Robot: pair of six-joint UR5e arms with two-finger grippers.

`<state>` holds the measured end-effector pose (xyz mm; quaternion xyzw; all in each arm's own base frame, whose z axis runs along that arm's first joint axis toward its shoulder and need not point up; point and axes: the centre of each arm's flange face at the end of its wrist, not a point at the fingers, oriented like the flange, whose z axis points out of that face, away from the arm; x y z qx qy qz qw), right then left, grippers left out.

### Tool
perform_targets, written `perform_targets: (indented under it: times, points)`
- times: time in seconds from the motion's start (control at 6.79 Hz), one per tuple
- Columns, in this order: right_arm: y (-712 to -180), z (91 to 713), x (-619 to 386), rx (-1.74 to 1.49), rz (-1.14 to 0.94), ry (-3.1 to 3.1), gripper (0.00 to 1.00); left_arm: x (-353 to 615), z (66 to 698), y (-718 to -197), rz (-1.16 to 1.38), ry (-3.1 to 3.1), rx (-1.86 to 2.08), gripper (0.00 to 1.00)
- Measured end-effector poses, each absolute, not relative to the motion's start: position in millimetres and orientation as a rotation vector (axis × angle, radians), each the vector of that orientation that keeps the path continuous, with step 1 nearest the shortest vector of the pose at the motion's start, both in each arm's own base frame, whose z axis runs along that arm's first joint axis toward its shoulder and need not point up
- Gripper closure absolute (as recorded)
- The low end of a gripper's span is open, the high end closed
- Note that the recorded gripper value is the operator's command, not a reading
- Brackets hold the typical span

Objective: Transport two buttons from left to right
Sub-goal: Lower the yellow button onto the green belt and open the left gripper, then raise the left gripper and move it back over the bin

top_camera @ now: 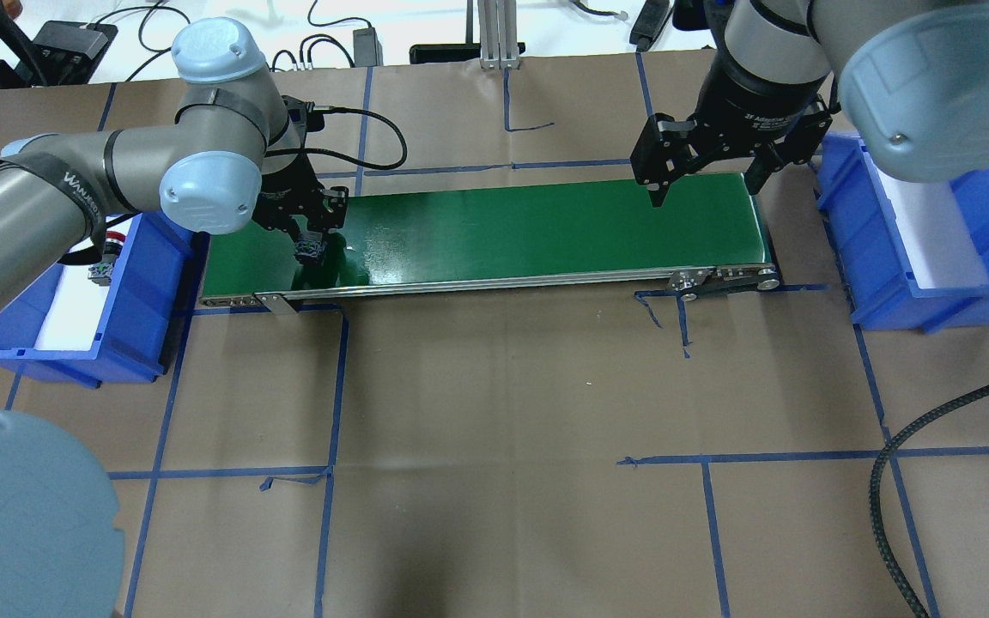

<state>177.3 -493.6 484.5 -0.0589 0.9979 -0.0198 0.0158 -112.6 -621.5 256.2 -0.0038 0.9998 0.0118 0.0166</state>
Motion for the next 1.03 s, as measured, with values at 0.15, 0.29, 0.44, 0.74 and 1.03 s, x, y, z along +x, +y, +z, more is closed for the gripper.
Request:
perform_targets:
  times: [0.15, 0.29, 0.44, 0.74, 1.03]
  points:
    - [-494, 485, 177, -0.183, -0.062, 3.104, 0.0, -107, 262, -624, 0.022, 3.106, -0.031, 0.0]
    - [-494, 485, 177, -0.184, -0.062, 3.104, 0.0, -98, 275, -627, -0.005, 3.104, -0.053, 0.0]
    - [-494, 485, 177, -0.184, -0.063, 3.103, 0.0, -84, 296, -626, -0.023, 3.103, -0.09, 0.0]
    - [-494, 485, 177, -0.183, -0.065, 3.102, 0.0, -45, 355, -614, -0.024, 3.102, -0.164, 0.0]
    - [-493, 485, 177, -0.182, -0.066, 3.102, 0.0, -13, 388, -611, -0.045, 3.097, -0.141, 0.0]
